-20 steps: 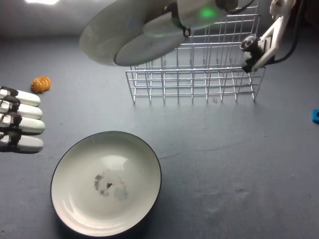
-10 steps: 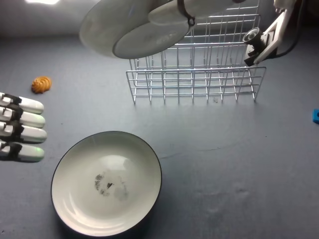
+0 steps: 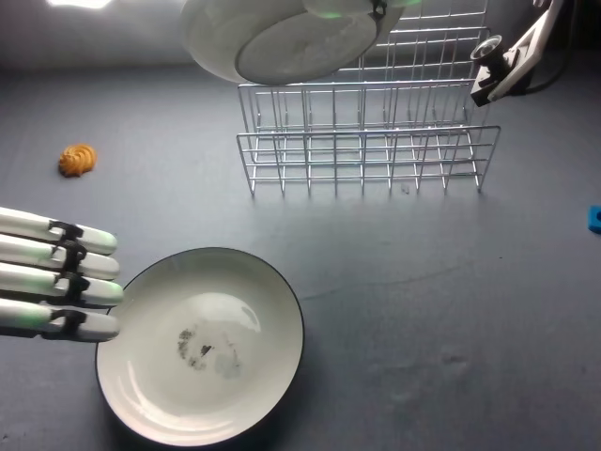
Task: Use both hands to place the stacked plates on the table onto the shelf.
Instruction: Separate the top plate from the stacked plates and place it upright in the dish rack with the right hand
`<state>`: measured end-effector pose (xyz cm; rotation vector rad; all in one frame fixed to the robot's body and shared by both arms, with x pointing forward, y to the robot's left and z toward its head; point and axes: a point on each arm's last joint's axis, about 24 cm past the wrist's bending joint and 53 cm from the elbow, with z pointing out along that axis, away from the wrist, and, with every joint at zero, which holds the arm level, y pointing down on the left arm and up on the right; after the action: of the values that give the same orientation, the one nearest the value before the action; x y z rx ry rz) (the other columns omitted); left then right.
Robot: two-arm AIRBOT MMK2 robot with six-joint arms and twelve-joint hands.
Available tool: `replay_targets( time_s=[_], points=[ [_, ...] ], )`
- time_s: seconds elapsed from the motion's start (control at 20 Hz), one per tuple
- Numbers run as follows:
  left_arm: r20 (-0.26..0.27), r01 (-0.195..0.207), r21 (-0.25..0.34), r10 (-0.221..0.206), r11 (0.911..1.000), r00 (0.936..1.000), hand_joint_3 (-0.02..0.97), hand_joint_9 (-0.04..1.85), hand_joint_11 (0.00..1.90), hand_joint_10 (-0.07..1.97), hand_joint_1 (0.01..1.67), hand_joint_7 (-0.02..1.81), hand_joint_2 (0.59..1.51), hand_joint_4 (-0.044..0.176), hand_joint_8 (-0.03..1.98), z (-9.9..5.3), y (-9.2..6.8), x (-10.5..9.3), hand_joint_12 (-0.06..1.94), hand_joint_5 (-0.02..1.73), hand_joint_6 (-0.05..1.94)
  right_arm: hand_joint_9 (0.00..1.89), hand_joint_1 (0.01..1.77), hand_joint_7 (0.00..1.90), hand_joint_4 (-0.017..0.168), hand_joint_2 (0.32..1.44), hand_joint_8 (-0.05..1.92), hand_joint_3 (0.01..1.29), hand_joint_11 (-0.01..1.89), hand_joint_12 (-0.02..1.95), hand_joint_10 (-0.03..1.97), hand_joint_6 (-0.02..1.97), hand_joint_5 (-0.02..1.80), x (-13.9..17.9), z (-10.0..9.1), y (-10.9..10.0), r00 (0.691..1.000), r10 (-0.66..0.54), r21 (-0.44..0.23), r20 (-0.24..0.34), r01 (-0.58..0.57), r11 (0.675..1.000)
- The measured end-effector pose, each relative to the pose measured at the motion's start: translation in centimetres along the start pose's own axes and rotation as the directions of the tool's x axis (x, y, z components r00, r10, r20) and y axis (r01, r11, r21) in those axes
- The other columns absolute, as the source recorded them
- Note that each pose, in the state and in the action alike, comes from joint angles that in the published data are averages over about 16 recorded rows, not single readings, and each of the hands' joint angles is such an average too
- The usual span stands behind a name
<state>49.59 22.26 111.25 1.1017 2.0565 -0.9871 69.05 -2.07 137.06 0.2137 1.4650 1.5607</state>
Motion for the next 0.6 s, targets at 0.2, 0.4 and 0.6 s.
replay_targets(
  time_s=[0.2, 0.4, 0.6],
  points=[
    [-0.022, 0.036, -0.045, -0.037, 0.9983, 0.9991, 0.020, 0.02, 0.02, 0.01, 0.01, 0.02, 1.082, 0.007, 0.00, 1.5, 0.2, 0.9, 0.01, 0.05, 0.02, 1.38, 1.23, 1.14, -0.009, 1.00, 0.79, 0.01, 0.98, 0.90, 0.01, 0.93, 0.95, -0.8, 0.2, -1.2, 0.999, 0.034, 0.028, 0.017, -0.034, 0.999],
    [-0.036, 0.077, -0.084, -0.080, 0.9935, 0.9962, 0.019, 0.02, 0.02, 0.01, 0.01, 0.02, 1.086, 0.007, 0.00, 2.8, 0.2, 1.7, 0.01, 0.05, 0.02, 1.38, 1.23, 1.15, -0.009, 1.01, 0.78, 0.01, 0.98, 0.90, 0.01, 0.93, 0.95, -1.3, 0.4, -2.5, 0.997, 0.067, 0.059, 0.031, -0.069, 0.996],
    [-0.054, 0.106, -0.118, -0.113, 0.9873, 0.9921, 0.020, 0.02, 0.02, 0.01, 0.01, 0.02, 1.091, 0.007, 0.00, 3.8, 0.1, 2.6, 0.01, 0.04, 0.02, 1.38, 1.23, 1.15, -0.009, 1.01, 0.77, 0.01, 0.97, 0.91, 0.01, 0.93, 0.95, -1.8, 0.6, -3.8, 0.994, 0.104, 0.091, 0.046, -0.108, 0.990]
  ],
)
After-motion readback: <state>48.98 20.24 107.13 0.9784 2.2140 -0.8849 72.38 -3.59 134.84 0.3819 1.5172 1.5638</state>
